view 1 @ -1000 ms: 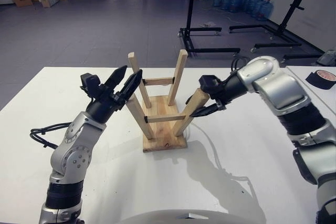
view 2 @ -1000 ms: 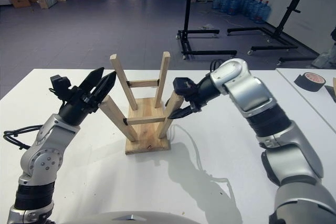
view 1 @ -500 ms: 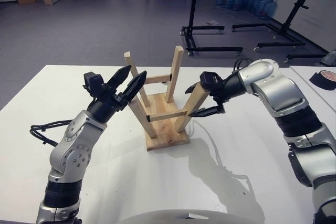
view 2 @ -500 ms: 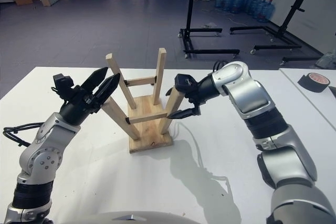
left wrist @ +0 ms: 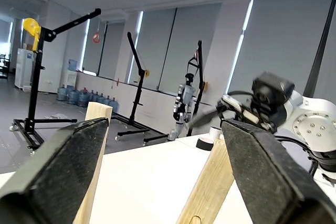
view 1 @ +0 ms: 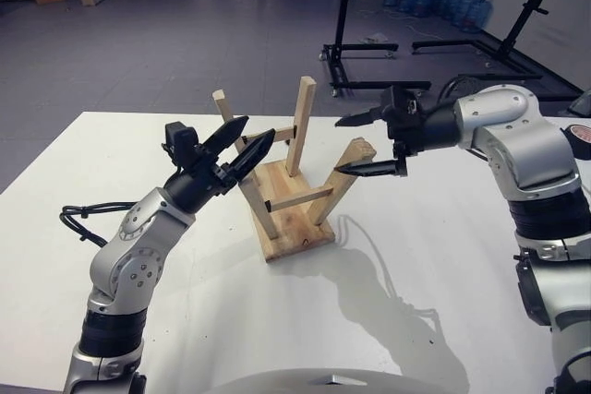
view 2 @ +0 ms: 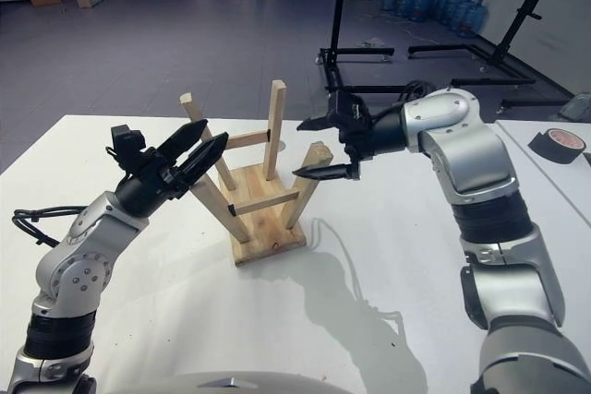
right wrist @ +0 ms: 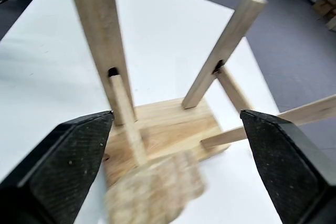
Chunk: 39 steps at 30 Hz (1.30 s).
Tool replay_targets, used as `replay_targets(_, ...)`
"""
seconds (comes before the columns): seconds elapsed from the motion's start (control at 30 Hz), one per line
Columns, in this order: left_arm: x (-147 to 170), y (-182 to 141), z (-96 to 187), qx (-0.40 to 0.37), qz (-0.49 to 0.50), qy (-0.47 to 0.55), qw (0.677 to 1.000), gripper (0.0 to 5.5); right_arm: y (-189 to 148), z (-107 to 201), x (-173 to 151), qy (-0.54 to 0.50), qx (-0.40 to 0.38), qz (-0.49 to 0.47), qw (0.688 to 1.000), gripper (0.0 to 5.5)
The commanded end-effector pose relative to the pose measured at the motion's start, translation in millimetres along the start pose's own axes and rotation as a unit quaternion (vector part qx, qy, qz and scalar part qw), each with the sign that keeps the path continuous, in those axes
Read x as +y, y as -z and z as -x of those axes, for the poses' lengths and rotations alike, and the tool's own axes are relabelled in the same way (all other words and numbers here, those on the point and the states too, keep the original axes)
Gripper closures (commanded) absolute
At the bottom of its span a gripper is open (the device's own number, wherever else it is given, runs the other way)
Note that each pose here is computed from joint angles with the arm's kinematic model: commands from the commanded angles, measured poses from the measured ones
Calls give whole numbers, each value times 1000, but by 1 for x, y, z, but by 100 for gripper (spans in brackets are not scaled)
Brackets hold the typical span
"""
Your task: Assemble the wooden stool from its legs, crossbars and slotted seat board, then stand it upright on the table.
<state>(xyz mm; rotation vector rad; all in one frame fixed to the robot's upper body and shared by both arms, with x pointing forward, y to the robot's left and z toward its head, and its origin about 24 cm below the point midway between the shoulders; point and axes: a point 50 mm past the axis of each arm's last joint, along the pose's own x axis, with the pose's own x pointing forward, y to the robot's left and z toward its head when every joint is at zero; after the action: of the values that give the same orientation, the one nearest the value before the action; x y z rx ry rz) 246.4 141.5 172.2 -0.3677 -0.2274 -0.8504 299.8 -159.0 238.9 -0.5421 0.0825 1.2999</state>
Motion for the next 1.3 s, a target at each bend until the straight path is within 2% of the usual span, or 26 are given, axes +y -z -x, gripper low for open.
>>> replay_targets(0.03, -16, -2, -14, 3, 15, 36, 999, 160, -15, 3, 5, 33, -49, 20, 998, 108)
replay_targets(0.2, -23, 10, -22, 15, 45, 51, 998, 160, -23, 5, 37, 4, -81, 32, 996, 108)
replay_targets(0.43, -28, 12, -24, 17, 63, 70, 995, 160, 13, 9, 87, -43, -43, -76, 995, 108)
replay_targets(0.6, -33, 13, -36, 16, 84, 96, 992, 160, 55, -19, 123, -17, -30, -186, 982, 108)
replay_targets(0.8, -42, 17, -42, 26, 102, 124, 987, 160, 98, -52, 136, 98, -6, -233, 968, 108)
replay_targets(0.97, -46, 20, -45, 31, 108, 136, 984, 160, 108, -75, 147, 139, -38, -289, 947, 108)
replay_targets(1.3, -43, 19, -46, 29, 106, 124, 986, 160, 125, -100, 140, 194, -39, -278, 940, 270)
